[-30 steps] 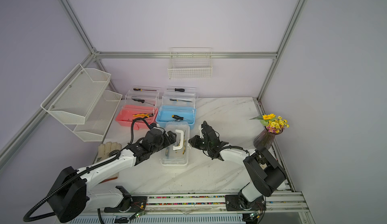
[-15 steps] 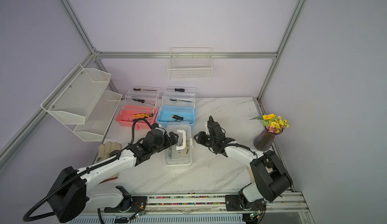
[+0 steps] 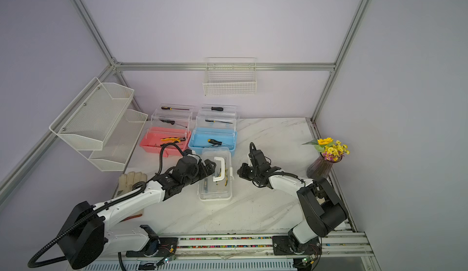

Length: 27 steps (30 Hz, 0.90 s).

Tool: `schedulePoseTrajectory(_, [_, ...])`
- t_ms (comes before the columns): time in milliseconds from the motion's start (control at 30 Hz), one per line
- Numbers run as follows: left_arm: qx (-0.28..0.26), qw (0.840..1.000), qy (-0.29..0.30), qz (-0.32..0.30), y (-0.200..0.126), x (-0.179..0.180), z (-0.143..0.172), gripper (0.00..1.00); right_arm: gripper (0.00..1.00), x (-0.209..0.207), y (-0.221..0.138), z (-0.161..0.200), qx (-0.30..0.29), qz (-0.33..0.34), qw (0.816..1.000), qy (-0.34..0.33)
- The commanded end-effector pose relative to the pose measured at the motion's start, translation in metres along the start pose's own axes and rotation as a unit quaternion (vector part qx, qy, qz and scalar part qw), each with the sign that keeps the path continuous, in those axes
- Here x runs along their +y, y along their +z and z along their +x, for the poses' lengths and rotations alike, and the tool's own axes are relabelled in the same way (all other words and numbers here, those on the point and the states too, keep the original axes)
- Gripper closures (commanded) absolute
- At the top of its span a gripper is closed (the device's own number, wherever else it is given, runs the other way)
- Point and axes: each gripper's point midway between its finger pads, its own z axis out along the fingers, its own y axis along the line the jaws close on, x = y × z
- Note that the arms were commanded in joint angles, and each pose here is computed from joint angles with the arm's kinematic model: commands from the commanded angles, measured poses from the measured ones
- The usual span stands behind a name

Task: Close toolboxes
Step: Fasten the toolbox latch on the toolbox.

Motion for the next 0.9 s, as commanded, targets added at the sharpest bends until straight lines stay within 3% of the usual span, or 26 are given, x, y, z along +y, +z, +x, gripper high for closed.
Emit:
schedulePoseTrajectory(0, [0.037,0.999,0.006,0.027,0.005,-0.019,0.011,0.00,0.85,0.018,0.005,-0.004,-0.003,-0.026,1.000,-0.017])
schedulePoseTrajectory(367, [0.049,0.998,0.013,0.040,0.015,-0.034,0.018,0.00,0.86,0.056,0.000,0.002,0.017,-0.141,0.990,-0.007])
schedulePoseTrajectory(867, [0.011,0.998,-0.019,0.052,0.021,-0.043,0.011,0.00,0.89,0.060,0.003,0.019,0.037,-0.188,0.980,0.053])
